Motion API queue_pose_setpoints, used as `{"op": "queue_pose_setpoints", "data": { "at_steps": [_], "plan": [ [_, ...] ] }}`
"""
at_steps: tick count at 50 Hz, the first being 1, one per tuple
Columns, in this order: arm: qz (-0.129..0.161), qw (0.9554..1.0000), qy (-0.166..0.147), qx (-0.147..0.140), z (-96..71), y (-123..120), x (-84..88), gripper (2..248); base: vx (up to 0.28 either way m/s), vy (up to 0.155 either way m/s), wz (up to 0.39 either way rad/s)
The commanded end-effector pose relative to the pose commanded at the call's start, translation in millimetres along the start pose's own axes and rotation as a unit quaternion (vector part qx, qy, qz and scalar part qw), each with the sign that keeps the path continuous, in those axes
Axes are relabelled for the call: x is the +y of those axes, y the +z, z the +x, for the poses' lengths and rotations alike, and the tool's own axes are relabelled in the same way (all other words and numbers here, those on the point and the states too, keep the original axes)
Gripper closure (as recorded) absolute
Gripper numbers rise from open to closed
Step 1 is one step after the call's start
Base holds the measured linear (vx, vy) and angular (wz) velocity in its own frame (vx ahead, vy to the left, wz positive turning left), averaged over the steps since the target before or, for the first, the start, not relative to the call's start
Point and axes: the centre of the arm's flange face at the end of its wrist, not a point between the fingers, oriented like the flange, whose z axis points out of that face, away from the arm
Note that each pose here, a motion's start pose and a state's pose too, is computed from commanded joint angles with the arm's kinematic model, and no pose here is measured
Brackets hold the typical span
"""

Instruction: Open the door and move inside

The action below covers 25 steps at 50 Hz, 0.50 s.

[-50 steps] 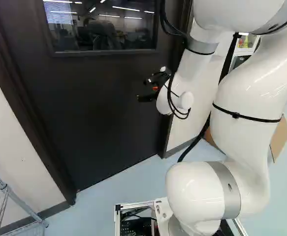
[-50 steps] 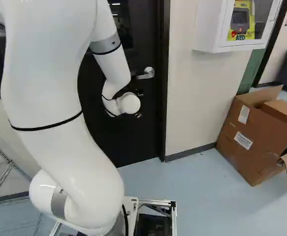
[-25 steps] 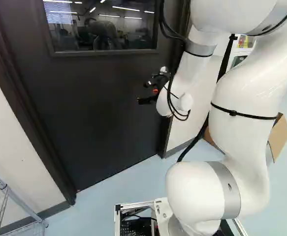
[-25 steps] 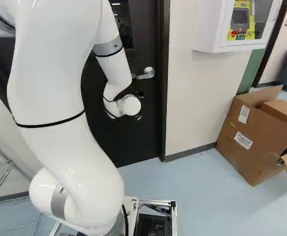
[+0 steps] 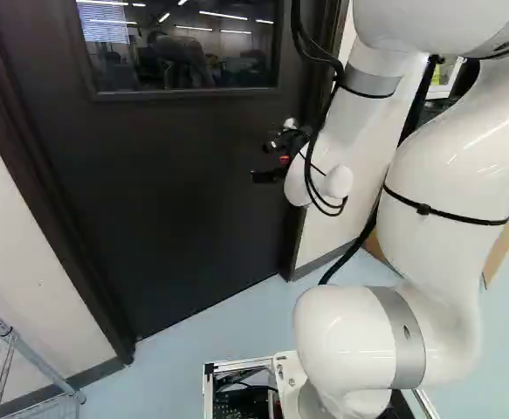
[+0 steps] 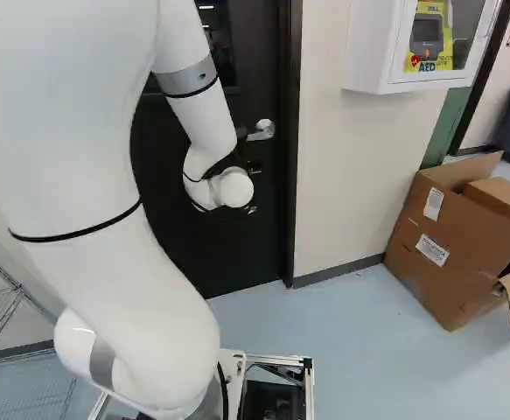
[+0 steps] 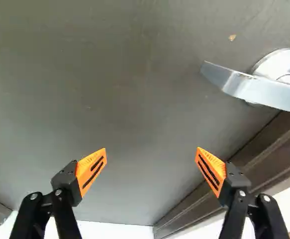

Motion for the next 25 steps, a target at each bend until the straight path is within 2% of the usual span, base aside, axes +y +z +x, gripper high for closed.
{"op": "queue_pose_setpoints", "data": {
  "at_steps": [25],
  "plan": [
    [-0.017,0.9995,-0.012,0.024,21.2,-19,5.3,3,0.0,0.0,0.0]
  ]
}}
